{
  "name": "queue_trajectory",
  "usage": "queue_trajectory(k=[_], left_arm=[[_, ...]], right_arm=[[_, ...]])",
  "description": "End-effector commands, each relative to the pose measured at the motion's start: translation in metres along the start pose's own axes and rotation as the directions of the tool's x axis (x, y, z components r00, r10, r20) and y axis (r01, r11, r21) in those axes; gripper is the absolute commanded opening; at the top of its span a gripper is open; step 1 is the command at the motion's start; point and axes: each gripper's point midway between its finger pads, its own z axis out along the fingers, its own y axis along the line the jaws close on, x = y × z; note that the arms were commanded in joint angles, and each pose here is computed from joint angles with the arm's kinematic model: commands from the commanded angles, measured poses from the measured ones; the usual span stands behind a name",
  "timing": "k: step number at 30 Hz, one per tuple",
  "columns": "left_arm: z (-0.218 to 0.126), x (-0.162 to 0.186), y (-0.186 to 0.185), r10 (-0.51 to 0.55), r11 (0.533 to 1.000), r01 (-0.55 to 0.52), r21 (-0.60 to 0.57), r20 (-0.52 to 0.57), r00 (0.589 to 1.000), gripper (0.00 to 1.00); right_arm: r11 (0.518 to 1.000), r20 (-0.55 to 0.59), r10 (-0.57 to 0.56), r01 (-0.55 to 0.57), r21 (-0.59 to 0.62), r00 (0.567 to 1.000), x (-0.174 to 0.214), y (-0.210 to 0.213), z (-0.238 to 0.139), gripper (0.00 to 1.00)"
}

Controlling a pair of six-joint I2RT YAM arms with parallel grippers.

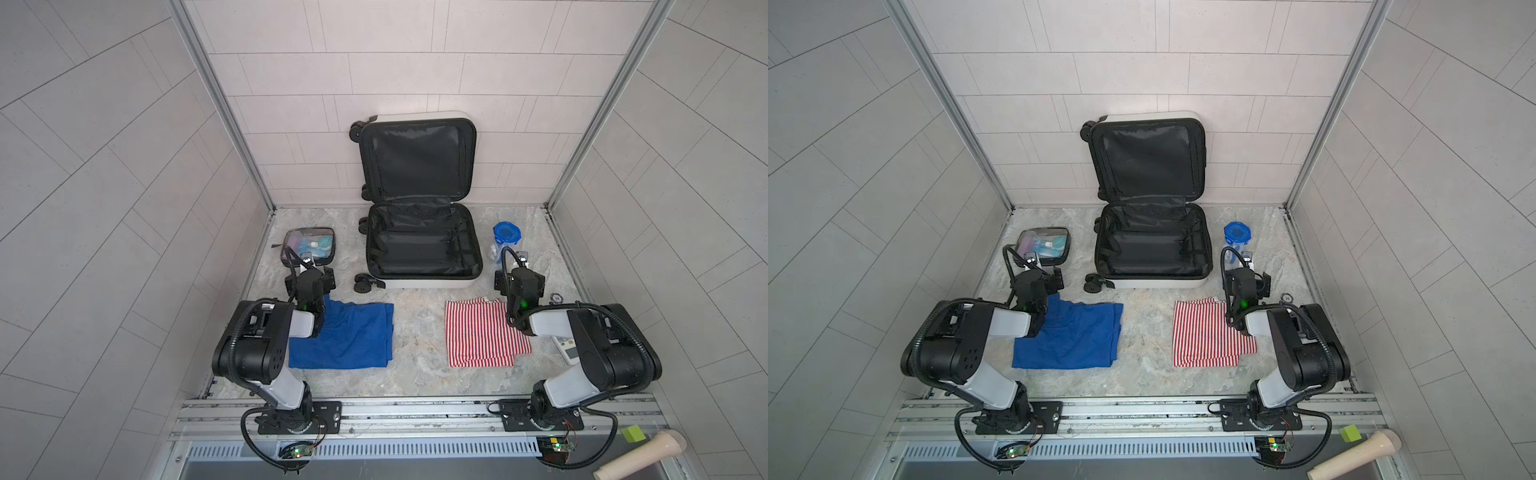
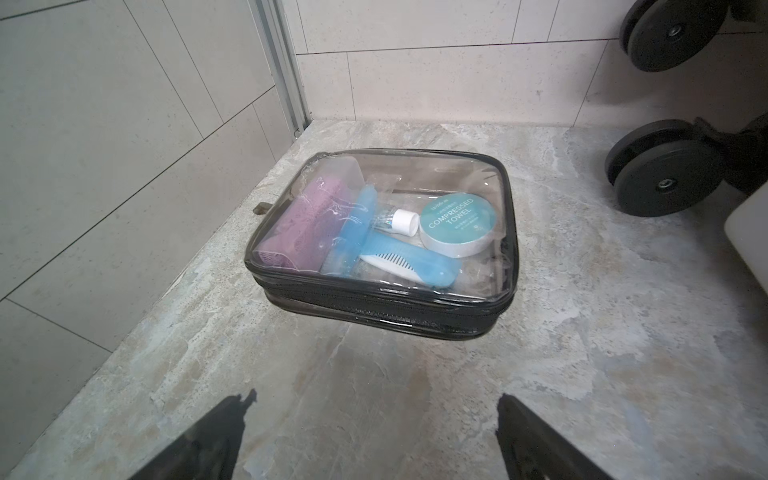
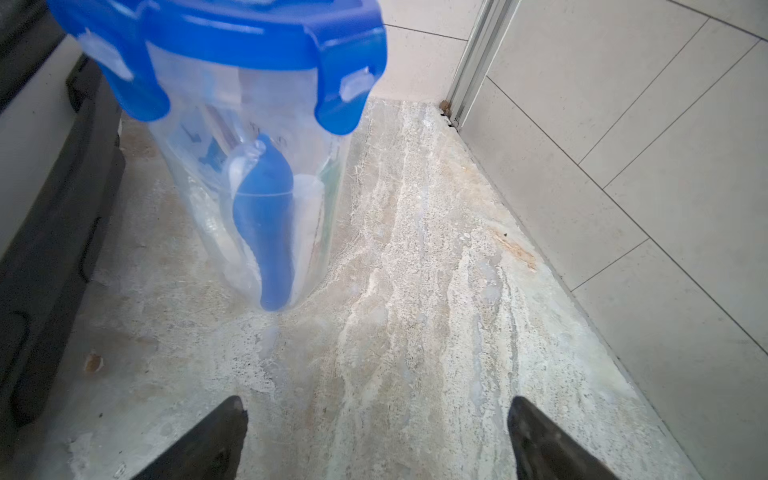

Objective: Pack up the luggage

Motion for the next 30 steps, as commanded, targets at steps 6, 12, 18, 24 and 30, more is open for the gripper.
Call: queue_trajectory(k=[6,12,18,24,30], left_arm=[[-0.0009,-0.0079,-0.0002,-0.003,1.0,0.003,0.005,0.028,1.0,1.0],[-0.0015,-0.0078,-0.0005,-0.002,1.0,0.002,0.006,0.03,1.0,1.0],[-0.0022,-0.0085,-0.0005,-0.004,1.0,0.004,0.008,0.033,0.999,1.0],[-0.0025,-0.009,-0.001,-0.004,1.0,0.004,0.009,0.035,0.999,1.0],[-0.0023,-0.0089,-0.0008,-0.003,1.0,0.003,0.008,0.034,0.999,1.0]], right_arm=[[1.0,0.023,0.005,-0.005,0.001,1.0,-0.0081,-0.0009,-0.0024,0.99],[1.0,0.024,0.005,-0.005,0.001,1.0,-0.0081,-0.0009,-0.0024,0.99],[1.0,0.023,0.005,-0.005,0.001,1.0,-0.0081,-0.0011,-0.0025,1.0],[1.0,0.024,0.005,-0.005,0.002,1.0,-0.0082,-0.0012,-0.0024,0.99],[1.0,0.024,0.005,-0.005,0.001,1.0,-0.0082,-0.0009,-0.0023,0.99]])
